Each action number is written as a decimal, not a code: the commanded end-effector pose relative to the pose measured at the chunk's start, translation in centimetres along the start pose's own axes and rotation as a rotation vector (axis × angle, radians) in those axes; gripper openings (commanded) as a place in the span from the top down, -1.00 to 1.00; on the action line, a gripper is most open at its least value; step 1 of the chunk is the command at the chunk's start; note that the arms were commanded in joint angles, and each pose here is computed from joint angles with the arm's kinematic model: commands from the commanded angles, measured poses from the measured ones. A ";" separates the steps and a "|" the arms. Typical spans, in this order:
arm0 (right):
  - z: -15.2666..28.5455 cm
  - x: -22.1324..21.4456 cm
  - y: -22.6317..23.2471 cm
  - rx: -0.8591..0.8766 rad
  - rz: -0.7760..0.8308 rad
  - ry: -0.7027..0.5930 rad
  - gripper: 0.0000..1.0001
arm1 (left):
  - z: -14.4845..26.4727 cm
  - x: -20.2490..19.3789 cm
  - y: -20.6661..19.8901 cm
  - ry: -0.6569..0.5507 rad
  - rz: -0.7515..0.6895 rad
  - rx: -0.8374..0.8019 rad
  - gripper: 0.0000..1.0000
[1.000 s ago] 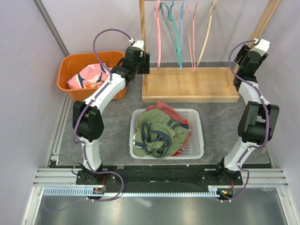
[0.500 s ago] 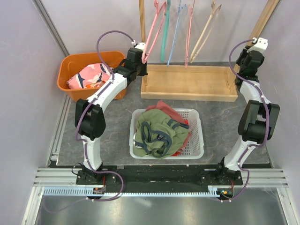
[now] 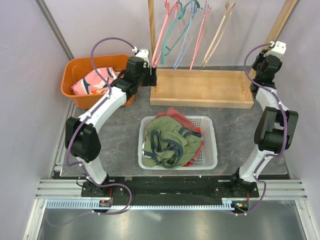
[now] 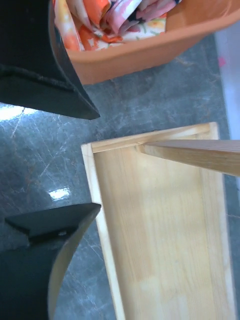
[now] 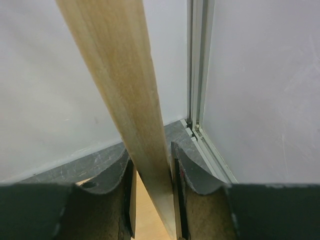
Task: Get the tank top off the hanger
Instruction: Remove the clothesline from the center of the board, then reset both arms
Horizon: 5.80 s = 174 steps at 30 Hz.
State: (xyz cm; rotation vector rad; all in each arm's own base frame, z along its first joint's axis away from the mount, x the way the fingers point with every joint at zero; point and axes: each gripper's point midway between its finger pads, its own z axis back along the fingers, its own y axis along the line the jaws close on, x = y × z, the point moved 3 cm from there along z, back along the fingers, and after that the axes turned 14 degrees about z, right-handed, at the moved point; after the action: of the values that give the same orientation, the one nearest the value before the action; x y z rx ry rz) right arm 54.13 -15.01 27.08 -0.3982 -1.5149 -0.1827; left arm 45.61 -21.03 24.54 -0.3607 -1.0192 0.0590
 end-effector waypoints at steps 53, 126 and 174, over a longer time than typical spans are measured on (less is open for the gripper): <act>3.2 -2.9 5.6 0.198 -0.213 0.082 1.00 | -1.9 8.7 -1.3 -0.624 -0.127 -0.132 0.97; 39.7 -2.3 8.2 0.573 -0.286 0.319 -0.70 | 22.9 -11.4 7.1 0.081 -0.135 -0.118 -0.99; 42.9 2.3 15.2 0.375 0.165 0.087 -0.96 | 23.8 -4.3 7.9 -0.385 -0.082 -0.043 -0.99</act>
State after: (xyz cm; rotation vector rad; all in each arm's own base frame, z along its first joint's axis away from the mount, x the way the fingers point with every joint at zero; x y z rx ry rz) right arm 19.78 15.60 27.56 -0.1812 -1.3854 0.2341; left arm 23.38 -8.43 27.64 -0.3341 -1.3135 -0.0185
